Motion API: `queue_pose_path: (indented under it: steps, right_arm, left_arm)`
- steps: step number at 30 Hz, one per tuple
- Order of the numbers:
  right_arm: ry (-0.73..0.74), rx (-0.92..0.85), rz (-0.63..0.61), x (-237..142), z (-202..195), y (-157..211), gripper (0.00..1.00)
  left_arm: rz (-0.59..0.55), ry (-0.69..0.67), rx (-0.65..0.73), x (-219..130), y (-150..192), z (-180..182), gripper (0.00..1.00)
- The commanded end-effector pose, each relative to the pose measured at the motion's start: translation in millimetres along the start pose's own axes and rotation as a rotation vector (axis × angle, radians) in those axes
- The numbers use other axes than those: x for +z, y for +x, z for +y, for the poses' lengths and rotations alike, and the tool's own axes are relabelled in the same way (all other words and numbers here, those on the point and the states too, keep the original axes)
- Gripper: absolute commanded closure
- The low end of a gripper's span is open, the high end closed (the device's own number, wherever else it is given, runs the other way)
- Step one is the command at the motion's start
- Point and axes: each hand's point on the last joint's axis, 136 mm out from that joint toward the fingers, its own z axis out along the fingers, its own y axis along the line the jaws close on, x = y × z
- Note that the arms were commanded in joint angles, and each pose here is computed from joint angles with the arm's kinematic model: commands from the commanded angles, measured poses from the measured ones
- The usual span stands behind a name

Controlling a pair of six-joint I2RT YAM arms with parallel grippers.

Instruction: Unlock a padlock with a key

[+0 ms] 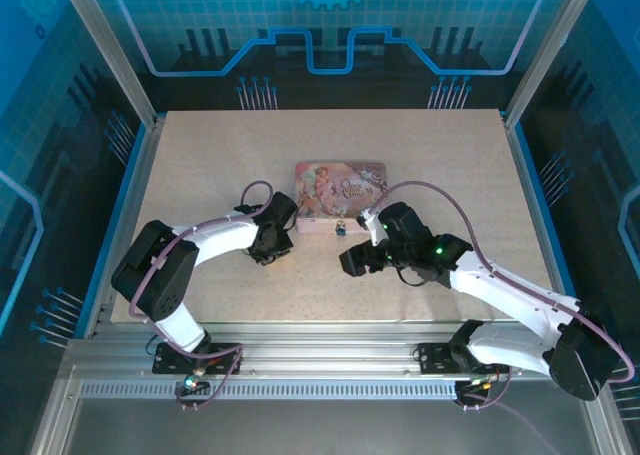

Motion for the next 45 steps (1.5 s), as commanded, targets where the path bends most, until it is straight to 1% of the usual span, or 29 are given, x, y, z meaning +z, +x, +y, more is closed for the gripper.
queue_pose_path:
  steps: [1, 3, 5, 7, 12, 18, 23, 31, 35, 38, 40, 45]
  right_arm:
    - [0.014, 0.001, -0.017, 2, 0, -1, 0.20]
    - [0.022, 0.003, -0.016, 2, -2, 0, 0.20]
    - [0.027, 0.005, -0.016, 3, -3, -1, 0.20]
    - [0.037, 0.010, -0.019, 4, -5, -1, 0.20]
    - [0.053, 0.021, -0.036, 2, -7, -6, 0.20]
    - [0.051, 0.050, -0.085, -6, -8, -15, 0.20]
    - [0.013, 0.083, -0.137, -19, -7, -27, 0.20]
    - [-0.086, 0.140, -0.219, -44, 0, -48, 0.22]
    - [-0.144, 0.153, -0.258, -58, 4, -61, 0.27]
    - [-0.149, 0.127, -0.265, -65, 5, -68, 0.36]
    - [-0.153, 0.102, -0.264, -69, 8, -71, 0.38]
    - [-0.175, 0.004, -0.278, -85, 21, -89, 0.52]
  left_arm:
    - [-0.017, 0.011, 0.001, 5, -4, -10, 0.81]
    - [-0.013, 0.010, 0.005, 6, -3, -9, 0.87]
    - [-0.012, 0.010, 0.013, 5, -2, -7, 0.96]
    - [-0.018, 0.016, 0.020, 2, -2, -6, 1.00]
    - [-0.055, 0.054, 0.071, -20, -7, -6, 1.00]
    - [-0.119, 0.173, 0.173, -69, -17, -24, 1.00]
    - [-0.165, 0.317, 0.244, -116, -23, -47, 1.00]
    - [-0.199, 0.644, 0.348, -194, -21, -99, 1.00]
    - [-0.160, 0.789, 0.403, -227, -11, -122, 1.00]
    - [-0.106, 0.874, 0.431, -248, -4, -137, 1.00]
    - [-0.076, 0.912, 0.449, -258, 1, -145, 1.00]
    - [-0.033, 0.958, 0.500, -275, 12, -160, 1.00]
